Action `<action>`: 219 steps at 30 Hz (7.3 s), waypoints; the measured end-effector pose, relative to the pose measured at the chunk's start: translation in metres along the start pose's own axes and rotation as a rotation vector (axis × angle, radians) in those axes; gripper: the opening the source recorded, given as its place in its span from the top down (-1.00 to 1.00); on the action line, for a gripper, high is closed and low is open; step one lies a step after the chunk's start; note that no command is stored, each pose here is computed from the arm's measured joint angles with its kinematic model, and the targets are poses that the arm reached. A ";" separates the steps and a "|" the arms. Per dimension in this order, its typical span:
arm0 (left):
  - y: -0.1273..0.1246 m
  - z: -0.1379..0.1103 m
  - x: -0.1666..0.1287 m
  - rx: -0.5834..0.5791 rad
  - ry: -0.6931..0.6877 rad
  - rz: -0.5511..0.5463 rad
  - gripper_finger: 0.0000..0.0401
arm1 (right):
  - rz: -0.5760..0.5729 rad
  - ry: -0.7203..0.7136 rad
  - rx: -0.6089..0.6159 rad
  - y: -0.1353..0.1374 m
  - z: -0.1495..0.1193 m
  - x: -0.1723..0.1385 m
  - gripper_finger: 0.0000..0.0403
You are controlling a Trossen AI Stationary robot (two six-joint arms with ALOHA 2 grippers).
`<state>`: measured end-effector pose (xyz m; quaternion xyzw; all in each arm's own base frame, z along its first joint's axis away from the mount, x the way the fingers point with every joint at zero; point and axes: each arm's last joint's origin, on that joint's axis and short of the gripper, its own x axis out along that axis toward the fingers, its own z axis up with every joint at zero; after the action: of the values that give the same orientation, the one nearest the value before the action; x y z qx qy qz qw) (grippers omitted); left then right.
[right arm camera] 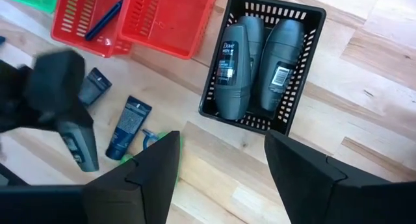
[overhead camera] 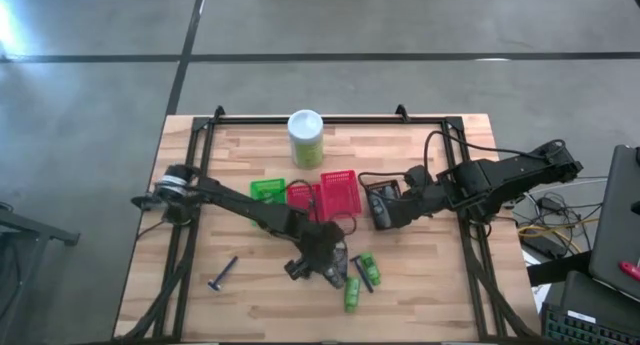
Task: Pick & Place Travel size toiletries
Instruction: Put the black deodorant into the black bin, then put the blue razor into the left orange bin
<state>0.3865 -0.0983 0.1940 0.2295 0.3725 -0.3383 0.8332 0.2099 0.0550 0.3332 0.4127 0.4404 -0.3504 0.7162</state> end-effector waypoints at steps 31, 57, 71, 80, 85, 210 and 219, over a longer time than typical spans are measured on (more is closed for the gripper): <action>0.027 -0.015 -0.148 -0.498 -0.488 0.848 -0.05 | 0.479 -0.271 0.223 0.045 0.032 -0.010 0.20; 0.031 -0.003 -0.158 -0.409 -0.543 0.859 -0.05 | 0.544 -0.302 0.171 0.054 0.048 -0.004 -0.14; 0.031 -0.002 -0.158 -0.396 -0.541 0.852 -0.05 | 0.561 -0.279 0.133 0.064 0.053 0.008 0.05; 0.027 -0.004 -0.153 -0.383 -0.515 0.827 -0.27 | 0.551 -0.282 0.106 0.062 0.053 0.007 0.32; 0.021 -0.015 -0.143 -0.424 -0.356 0.757 -0.34 | 0.448 -0.242 0.058 0.052 0.049 0.011 0.31; -0.192 -0.108 -0.103 -1.651 0.539 0.144 -0.37 | -0.072 0.291 -0.123 0.048 0.012 0.076 -0.20; -0.210 -0.102 -0.093 -1.670 0.521 0.087 -0.37 | -0.070 0.290 -0.142 0.048 0.012 0.076 -0.30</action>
<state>0.1388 -0.1369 0.1757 -0.3718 0.6678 0.1401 0.6294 0.2832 0.0536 0.2801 0.3917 0.5769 -0.2802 0.6598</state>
